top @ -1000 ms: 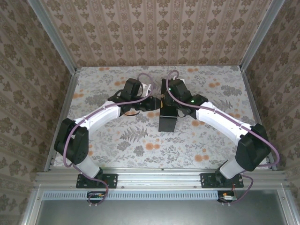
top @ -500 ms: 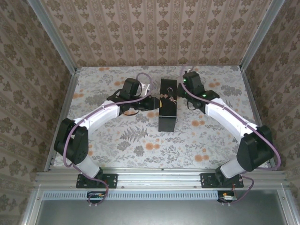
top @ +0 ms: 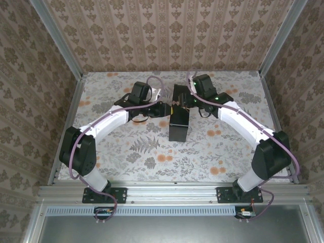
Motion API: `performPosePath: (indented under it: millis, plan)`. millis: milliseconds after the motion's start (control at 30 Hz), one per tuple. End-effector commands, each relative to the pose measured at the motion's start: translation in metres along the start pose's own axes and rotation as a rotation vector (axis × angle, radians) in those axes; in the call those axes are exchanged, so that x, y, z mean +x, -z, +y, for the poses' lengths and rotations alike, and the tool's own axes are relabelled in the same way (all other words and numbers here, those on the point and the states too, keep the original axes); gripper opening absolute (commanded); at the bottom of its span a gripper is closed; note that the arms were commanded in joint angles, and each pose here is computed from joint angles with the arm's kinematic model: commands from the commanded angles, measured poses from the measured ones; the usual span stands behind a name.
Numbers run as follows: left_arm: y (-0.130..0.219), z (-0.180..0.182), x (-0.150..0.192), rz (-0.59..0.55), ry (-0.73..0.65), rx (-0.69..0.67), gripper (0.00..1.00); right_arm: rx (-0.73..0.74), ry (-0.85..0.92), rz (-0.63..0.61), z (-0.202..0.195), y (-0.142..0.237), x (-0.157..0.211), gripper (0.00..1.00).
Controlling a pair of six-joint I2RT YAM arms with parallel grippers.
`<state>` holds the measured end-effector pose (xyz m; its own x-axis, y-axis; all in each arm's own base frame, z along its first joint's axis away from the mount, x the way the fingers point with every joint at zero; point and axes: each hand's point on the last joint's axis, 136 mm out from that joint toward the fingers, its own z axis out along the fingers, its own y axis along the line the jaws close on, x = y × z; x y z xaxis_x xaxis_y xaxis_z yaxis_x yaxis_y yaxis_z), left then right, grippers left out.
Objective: Unlock the padlock with the key
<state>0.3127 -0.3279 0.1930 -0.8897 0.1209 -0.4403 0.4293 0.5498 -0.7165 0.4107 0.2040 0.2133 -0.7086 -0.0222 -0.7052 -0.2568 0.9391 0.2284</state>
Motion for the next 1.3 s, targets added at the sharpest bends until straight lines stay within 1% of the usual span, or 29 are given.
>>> performPosePath:
  millis: [0, 167, 233, 300, 467, 533, 600, 633, 667, 700, 800, 933, 1033, 1100, 1167, 1267]
  plan:
    - [-0.001, 0.009, 0.001, 0.018, -0.003, -0.045, 0.32, 0.038, 0.052, 0.072, -0.002, -0.006, 0.011, 0.49]
    - [0.000, 0.009, 0.002, 0.019, -0.006, -0.047, 0.31, 0.089, 0.085, 0.101, -0.010, -0.013, 0.016, 0.47]
    - [0.000, 0.009, 0.002, 0.020, -0.005, -0.046, 0.31, 0.102, 0.093, 0.137, -0.013, -0.015, 0.025, 0.43]
    - [-0.001, 0.010, 0.002, 0.020, -0.003, -0.046, 0.31, 0.112, 0.098, 0.146, -0.015, -0.016, 0.026, 0.39]
    - [-0.001, 0.010, 0.000, 0.015, -0.002, -0.045, 0.31, 0.130, 0.120, 0.152, -0.017, -0.016, 0.027, 0.24]
    - [-0.001, 0.010, 0.000, 0.012, -0.001, -0.045, 0.32, 0.141, 0.127, 0.154, -0.020, -0.017, 0.028, 0.23]
    - [-0.001, 0.009, -0.001, 0.011, -0.002, -0.044, 0.32, 0.147, 0.124, 0.162, -0.023, -0.020, 0.031, 0.23]
    - [-0.001, 0.008, -0.001, 0.013, -0.005, -0.042, 0.31, 0.143, 0.118, 0.165, -0.023, -0.022, 0.033, 0.28]
    - [0.000, 0.007, -0.002, 0.012, -0.006, -0.042, 0.32, 0.134, 0.113, 0.164, -0.022, -0.023, 0.034, 0.36]
    - [0.000, 0.005, -0.003, 0.011, -0.011, -0.041, 0.32, 0.124, 0.109, 0.156, -0.021, -0.023, 0.033, 0.40]
    - [0.003, 0.002, -0.005, 0.007, -0.023, -0.040, 0.32, 0.122, 0.114, 0.144, -0.020, -0.022, 0.030, 0.44]
    - [0.004, 0.001, -0.007, 0.005, -0.025, -0.041, 0.31, 0.165, 0.158, 0.147, -0.026, -0.019, 0.028, 0.43]
    - [0.003, 0.003, -0.007, 0.004, -0.020, -0.044, 0.32, 0.172, 0.173, 0.163, -0.029, -0.020, 0.033, 0.35]
    - [0.004, 0.003, -0.007, 0.002, -0.017, -0.046, 0.32, 0.191, 0.180, 0.172, -0.032, -0.020, 0.035, 0.33]
    - [0.003, 0.004, -0.006, 0.002, -0.017, -0.048, 0.32, 0.214, 0.181, 0.159, -0.037, -0.017, 0.034, 0.33]
    - [0.003, 0.003, -0.007, 0.004, -0.018, -0.045, 0.31, 0.214, 0.176, 0.120, -0.038, -0.013, 0.027, 0.40]
